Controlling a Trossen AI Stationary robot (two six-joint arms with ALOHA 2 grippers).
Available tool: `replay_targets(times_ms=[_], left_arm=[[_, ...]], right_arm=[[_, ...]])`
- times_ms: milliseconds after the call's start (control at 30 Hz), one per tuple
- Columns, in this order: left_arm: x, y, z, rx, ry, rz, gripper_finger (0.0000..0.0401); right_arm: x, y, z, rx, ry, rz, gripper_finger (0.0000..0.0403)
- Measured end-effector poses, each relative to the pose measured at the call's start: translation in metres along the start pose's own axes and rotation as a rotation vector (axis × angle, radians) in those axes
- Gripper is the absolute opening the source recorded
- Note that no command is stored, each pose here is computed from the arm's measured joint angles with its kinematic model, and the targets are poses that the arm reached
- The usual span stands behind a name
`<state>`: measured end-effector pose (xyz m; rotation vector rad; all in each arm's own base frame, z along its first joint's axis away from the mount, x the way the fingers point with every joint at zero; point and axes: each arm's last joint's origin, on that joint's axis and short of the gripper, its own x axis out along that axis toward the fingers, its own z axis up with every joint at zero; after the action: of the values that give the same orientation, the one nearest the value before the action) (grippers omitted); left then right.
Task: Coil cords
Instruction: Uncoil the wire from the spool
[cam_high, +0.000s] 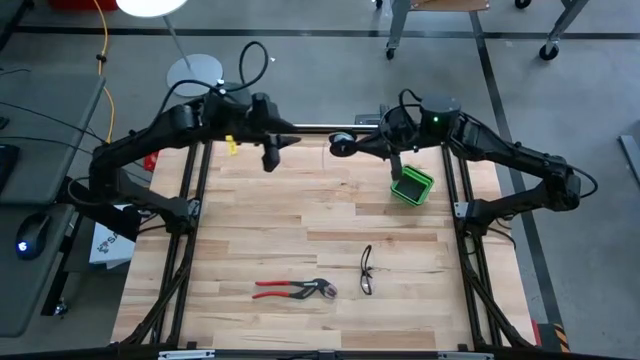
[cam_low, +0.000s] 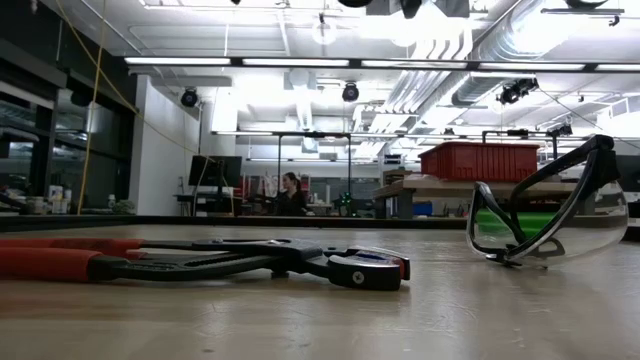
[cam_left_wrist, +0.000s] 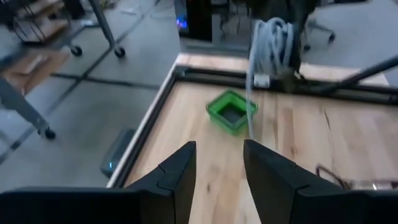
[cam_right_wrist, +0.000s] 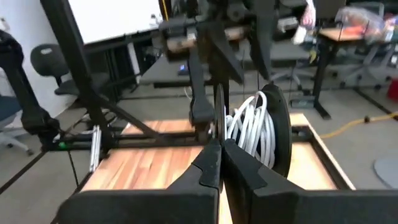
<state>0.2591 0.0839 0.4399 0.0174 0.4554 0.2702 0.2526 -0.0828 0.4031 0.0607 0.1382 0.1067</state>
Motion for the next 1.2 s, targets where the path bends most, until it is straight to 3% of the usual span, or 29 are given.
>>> replay_targets(times_ms=[233, 533, 1200], left_arm=[[0.021, 0.0, 0.011, 0.001, -0.111, -0.035, 0.0129], [0.021, -0.004, 0.012, -0.019, -0.131, -0.19, 0.0129], [0.024, -0.004, 0.016, -0.021, -0.174, -0.185, 0.0129]], right_arm=[[0.002, 0.004, 0.005, -0.026, -0.047, 0.019, 0.0], [0.001, 0.004, 0.008, -0.041, -0.078, 0.018, 0.0], [0.001, 0.005, 0.014, -0.044, -0.134, 0.032, 0.0]])
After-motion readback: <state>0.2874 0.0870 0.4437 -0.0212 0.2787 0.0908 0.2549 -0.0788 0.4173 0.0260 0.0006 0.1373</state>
